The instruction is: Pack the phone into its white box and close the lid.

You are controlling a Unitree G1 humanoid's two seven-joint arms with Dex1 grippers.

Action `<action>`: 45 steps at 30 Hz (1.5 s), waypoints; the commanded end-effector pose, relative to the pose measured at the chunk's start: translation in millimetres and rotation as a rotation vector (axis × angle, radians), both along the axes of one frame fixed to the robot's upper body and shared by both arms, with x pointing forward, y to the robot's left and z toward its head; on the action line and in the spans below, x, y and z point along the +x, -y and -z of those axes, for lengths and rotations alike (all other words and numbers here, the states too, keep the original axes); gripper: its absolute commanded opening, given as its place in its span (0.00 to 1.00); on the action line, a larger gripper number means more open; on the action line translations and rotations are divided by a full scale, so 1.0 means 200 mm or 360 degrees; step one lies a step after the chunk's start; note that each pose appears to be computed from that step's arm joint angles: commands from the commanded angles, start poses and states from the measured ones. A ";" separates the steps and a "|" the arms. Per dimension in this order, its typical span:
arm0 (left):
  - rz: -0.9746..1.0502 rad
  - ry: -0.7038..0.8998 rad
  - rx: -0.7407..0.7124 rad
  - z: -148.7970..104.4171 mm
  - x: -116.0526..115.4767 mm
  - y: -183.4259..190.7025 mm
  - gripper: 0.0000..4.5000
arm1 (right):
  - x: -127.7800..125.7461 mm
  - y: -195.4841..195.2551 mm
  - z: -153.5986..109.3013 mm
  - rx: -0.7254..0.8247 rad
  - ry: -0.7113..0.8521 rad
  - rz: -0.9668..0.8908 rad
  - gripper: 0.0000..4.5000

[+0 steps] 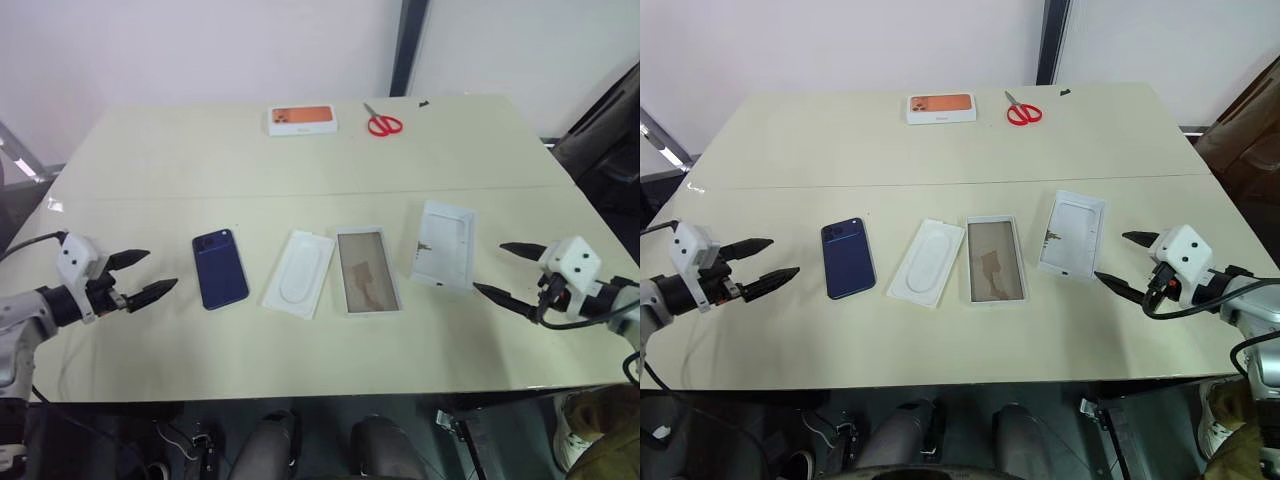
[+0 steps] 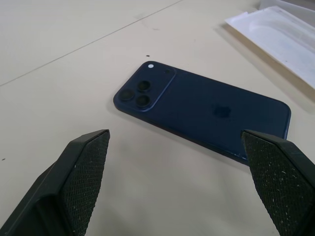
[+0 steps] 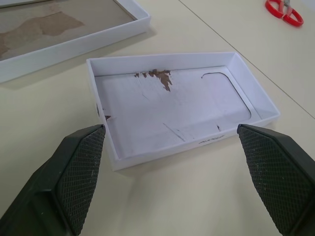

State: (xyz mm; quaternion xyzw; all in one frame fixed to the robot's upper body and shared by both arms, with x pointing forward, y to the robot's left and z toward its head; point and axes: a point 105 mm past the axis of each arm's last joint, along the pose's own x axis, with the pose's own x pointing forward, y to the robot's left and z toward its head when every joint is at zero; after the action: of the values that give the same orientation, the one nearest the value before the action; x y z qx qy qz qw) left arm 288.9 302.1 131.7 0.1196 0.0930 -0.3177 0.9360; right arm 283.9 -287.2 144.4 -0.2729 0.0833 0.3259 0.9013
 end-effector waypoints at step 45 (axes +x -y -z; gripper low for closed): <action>0.0183 -0.0526 -0.0535 -0.04 0.16 0.59 0.99 | 0.08 -0.59 -0.17 0.0039 0.0143 -0.0580 1.00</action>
State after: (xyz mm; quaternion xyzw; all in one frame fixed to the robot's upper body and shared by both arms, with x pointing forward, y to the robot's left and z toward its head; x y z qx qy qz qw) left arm 322.0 193.2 139.9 -0.0739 0.1683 -0.3833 0.9051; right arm 301.4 -182.3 171.2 -0.2765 0.0077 0.4577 0.8450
